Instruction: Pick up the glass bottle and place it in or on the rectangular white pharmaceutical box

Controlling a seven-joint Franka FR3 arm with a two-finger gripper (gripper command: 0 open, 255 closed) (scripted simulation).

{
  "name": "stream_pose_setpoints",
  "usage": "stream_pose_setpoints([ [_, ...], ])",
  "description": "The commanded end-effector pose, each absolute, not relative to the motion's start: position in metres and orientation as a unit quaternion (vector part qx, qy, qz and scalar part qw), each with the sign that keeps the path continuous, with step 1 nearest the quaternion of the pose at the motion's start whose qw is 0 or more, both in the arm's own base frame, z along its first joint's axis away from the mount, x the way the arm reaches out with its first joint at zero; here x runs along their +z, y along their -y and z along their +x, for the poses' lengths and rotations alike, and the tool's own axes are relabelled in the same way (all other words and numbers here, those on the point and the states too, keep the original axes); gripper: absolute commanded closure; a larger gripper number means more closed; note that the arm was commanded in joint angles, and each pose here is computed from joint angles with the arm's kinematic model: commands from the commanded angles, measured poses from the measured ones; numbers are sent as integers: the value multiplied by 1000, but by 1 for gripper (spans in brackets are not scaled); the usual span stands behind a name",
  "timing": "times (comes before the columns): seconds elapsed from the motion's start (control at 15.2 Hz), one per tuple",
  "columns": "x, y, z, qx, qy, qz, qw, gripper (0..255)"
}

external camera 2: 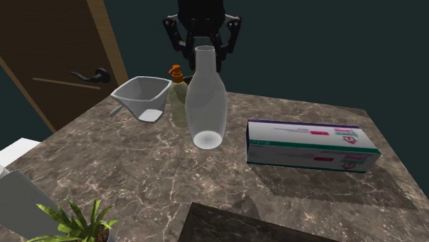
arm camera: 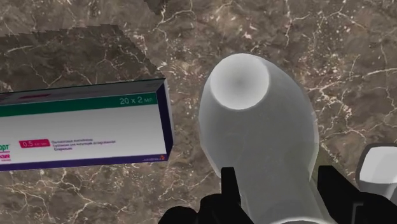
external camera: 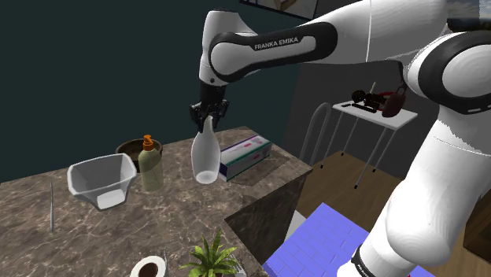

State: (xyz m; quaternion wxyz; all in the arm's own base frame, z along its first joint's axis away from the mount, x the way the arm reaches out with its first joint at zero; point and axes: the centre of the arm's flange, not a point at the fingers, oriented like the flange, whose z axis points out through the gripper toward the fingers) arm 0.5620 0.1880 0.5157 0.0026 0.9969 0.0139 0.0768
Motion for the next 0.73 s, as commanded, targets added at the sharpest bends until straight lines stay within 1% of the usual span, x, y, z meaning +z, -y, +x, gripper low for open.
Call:
stream_pose_setpoints([
  [0.0, 526, -188, 561, 77, -14, 997, 3, 255],
  [0.66, 579, -188, 561, 77, -14, 997, 3, 255],
])
